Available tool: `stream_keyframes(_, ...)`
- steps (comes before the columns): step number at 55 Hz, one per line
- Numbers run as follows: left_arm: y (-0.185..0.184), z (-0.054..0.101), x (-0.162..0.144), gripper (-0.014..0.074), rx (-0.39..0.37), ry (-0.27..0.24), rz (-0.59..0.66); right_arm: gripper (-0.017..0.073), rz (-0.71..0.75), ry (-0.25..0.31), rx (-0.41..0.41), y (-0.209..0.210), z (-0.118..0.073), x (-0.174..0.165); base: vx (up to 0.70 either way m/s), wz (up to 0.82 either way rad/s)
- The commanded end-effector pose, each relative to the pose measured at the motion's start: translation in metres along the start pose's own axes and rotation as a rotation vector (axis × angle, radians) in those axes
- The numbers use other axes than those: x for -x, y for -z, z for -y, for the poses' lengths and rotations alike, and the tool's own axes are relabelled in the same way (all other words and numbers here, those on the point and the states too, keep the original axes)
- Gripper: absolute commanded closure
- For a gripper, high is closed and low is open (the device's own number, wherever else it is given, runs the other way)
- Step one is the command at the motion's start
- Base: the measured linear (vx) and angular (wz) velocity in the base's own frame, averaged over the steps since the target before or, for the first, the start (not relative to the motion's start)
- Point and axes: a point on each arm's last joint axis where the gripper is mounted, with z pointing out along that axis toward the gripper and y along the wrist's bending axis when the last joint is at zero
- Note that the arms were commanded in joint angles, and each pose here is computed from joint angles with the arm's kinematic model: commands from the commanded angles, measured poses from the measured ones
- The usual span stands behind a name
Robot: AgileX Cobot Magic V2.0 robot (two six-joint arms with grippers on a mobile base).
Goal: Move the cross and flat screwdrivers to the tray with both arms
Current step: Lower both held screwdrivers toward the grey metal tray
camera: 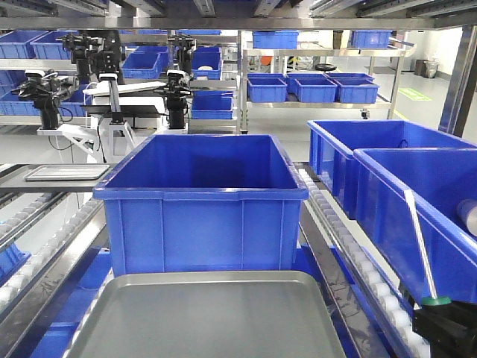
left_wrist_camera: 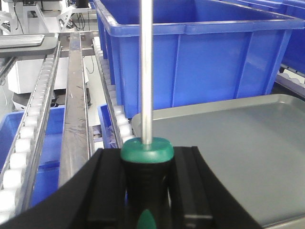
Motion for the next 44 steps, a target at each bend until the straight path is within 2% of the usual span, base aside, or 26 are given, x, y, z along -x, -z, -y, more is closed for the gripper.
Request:
stream_keyframes(1, 0.005, 0.001, 0.019, 0.0594, -0.001, 0.011, 0.128, 0.0567, 0.118, -0.006, -0.036, 0.005, 0.002, 0.017, 0.0, 0.0)
stream_keyframes(5, 0.005, 0.001, 0.022, 0.0594, 0.003, 0.011, 0.158, 0.0567, 0.134, -0.007, -0.044, 0.005, 0.003, 0.019, 0.0, 0.0)
stream_keyframes(12, -0.008, -0.001, 0.028, 0.0594, 0.013, 0.041, 0.213, 0.0567, 0.148, -0.034, -0.058, -0.006, 0.007, 0.021, 0.0, 0.0)
stream_keyframes(17, -0.026, 0.002, 0.025, 0.0594, -0.003, 0.037, 0.181, 0.0567, 0.092, -0.048, -0.027, -0.023, 0.007, 0.021, 0.0, 0.0)
stream_keyframes(20, -0.04, 0.009, 0.021, 0.0594, -0.037, 0.027, 0.156, 0.0567, 0.063, -0.047, 0.012, -0.033, 0.004, 0.023, 0.0, 0.0)
stream_keyframes(26, -0.065, 0.028, 0.019, 0.0594, -0.108, 0.009, 0.17, 0.0567, 0.052, -0.004, 0.101, -0.06, -0.014, 0.031, 0.0, 0.0)
stream_keyframes(36, -0.116, 0.061, 0.025, 0.0593, -0.187, -0.019, 0.099, 0.0565, 0.02, 0.031, 0.173, -0.114, -0.053, 0.033, 0.0, 0.0)
stream_keyframes(40, -0.136, 0.068, 0.026, 0.059, -0.193, -0.022, 0.054, 0.0561, 0.002, 0.079, 0.171, -0.132, -0.064, 0.029, 0.0, 0.0)
stream_keyframes(44, -0.15, 0.072, 0.025, 0.0589, -0.197, 0.004, -0.004, 0.0554, -0.001, 0.101, 0.14, -0.146, -0.068, 0.027, 0.0, 0.0)
